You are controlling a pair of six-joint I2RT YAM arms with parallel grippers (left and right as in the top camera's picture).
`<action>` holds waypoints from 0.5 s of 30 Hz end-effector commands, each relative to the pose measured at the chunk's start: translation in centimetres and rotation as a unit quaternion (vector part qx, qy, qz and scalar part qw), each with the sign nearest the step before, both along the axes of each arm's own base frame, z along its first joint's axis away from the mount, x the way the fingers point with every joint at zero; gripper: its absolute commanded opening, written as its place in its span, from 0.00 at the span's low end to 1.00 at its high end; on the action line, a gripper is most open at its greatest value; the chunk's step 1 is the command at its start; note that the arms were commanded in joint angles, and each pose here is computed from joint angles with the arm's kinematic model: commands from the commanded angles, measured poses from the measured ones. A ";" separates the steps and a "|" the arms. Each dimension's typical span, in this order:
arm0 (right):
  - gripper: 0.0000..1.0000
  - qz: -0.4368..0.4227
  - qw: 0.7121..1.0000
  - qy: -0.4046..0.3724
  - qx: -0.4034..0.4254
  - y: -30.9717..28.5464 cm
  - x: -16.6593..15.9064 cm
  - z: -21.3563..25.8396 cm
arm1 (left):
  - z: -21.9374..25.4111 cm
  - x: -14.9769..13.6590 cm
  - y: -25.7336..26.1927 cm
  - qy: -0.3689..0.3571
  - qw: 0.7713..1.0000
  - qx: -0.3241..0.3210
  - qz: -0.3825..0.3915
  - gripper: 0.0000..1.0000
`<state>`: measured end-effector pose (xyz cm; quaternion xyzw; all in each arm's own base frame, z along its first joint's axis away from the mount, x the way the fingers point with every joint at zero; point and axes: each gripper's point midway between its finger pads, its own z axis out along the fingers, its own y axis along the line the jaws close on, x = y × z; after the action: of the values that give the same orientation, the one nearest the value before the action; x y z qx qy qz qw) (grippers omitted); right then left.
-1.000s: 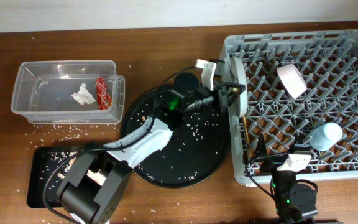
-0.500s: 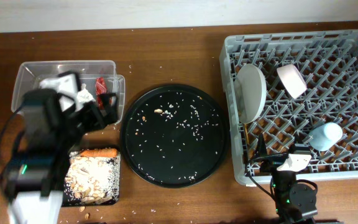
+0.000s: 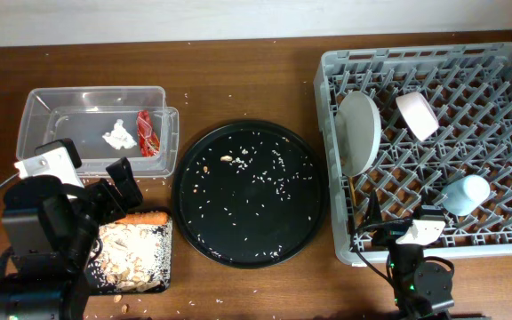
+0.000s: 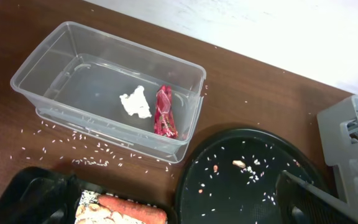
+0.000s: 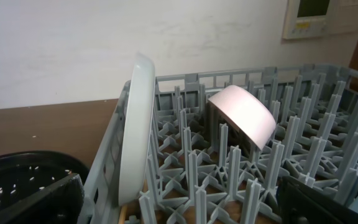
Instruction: Sort waste into correct bins and load items into the dishwasher rack
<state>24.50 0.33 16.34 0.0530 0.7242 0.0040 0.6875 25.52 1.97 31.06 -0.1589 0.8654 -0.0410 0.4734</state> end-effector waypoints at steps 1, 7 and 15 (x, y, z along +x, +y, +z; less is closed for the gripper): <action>0.98 -0.002 1.000 0.003 -0.003 -0.1 0.0 -0.3 | -0.5 -1.0 0.3 0.013 1.000 0.010 0.004 0.99; 0.98 -0.002 1.000 0.003 -0.003 -0.1 0.0 -0.3 | -2.8 -2.7 0.8 -0.152 0.988 0.035 0.022 1.00; 0.98 -0.002 1.000 0.003 -0.003 -0.1 0.0 -0.3 | -12.6 -2.5 -1.2 -0.222 0.974 0.024 -0.023 0.99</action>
<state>24.49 0.33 16.38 0.0529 0.7236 0.0041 0.6882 22.57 1.47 20.82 -0.1325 0.7376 -0.0593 0.6594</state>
